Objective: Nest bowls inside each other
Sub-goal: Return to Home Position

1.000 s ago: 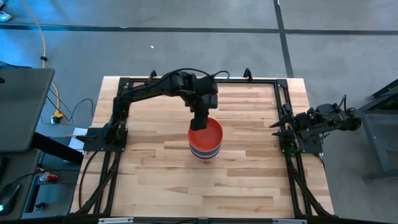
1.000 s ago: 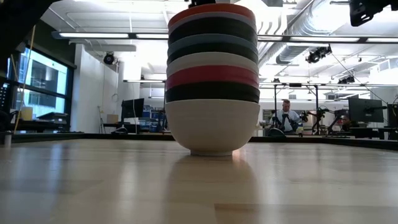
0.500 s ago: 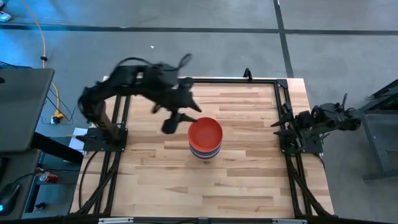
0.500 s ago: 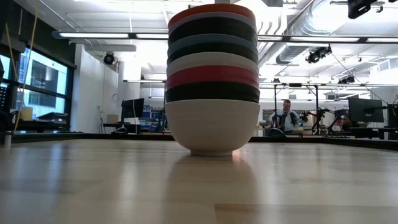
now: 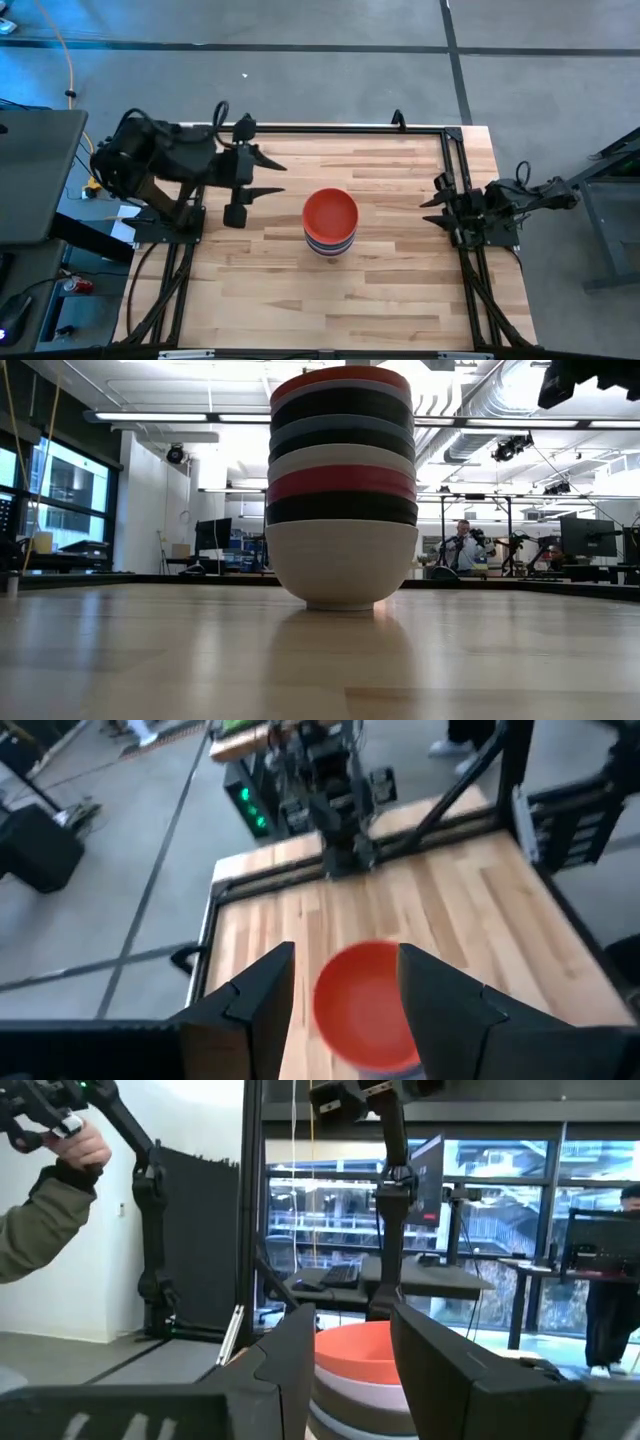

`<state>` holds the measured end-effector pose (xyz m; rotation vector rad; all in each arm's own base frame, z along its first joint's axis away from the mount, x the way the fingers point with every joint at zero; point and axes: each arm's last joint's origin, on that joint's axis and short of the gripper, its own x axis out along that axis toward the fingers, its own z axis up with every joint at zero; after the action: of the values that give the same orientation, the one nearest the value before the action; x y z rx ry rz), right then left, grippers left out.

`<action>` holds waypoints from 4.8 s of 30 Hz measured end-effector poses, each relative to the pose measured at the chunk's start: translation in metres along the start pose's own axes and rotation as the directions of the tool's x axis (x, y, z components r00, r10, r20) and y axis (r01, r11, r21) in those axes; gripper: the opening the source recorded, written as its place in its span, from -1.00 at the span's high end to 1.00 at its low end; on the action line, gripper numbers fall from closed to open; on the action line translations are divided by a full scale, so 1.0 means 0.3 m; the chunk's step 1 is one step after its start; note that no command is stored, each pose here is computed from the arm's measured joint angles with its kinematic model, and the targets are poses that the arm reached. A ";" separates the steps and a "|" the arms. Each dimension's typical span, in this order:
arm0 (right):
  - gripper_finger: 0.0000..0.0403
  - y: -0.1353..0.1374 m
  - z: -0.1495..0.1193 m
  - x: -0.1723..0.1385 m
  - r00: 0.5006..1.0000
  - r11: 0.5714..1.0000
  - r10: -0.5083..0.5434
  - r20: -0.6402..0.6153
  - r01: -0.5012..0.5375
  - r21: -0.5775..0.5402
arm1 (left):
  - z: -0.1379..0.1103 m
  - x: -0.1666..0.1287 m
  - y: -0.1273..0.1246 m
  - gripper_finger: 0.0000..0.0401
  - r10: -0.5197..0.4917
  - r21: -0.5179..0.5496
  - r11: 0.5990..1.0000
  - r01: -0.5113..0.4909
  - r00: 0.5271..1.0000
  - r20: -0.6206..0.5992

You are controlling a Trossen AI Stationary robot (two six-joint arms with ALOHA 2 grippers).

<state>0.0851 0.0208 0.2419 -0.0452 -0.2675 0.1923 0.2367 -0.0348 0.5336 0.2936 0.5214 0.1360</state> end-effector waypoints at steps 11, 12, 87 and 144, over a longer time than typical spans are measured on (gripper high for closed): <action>0.37 0.006 -0.014 0.070 1.000 0.997 0.017 -0.016 -0.018 -0.077 | -0.011 -0.013 -0.101 0.17 0.070 0.040 0.997 -0.068 0.997 -0.040; 0.37 0.007 -0.013 0.075 1.000 0.994 0.019 -0.009 -0.020 -0.103 | -0.014 -0.007 -0.113 0.17 0.076 0.049 0.996 -0.074 0.996 -0.048; 0.37 -0.068 0.022 -0.042 0.948 0.942 -0.310 0.065 0.316 -0.114 | -0.528 -0.806 0.244 0.17 -0.496 0.399 0.867 0.298 0.579 0.647; 0.37 -0.059 -0.011 -0.039 0.974 0.974 -0.223 -0.033 0.221 -0.052 | -0.869 -0.094 -0.225 0.17 -0.358 0.095 0.859 0.503 0.458 0.814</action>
<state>0.0781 0.0010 0.2370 -0.0657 -0.2370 -0.0378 0.0833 -0.0417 0.3105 0.0248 -0.3738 -0.4666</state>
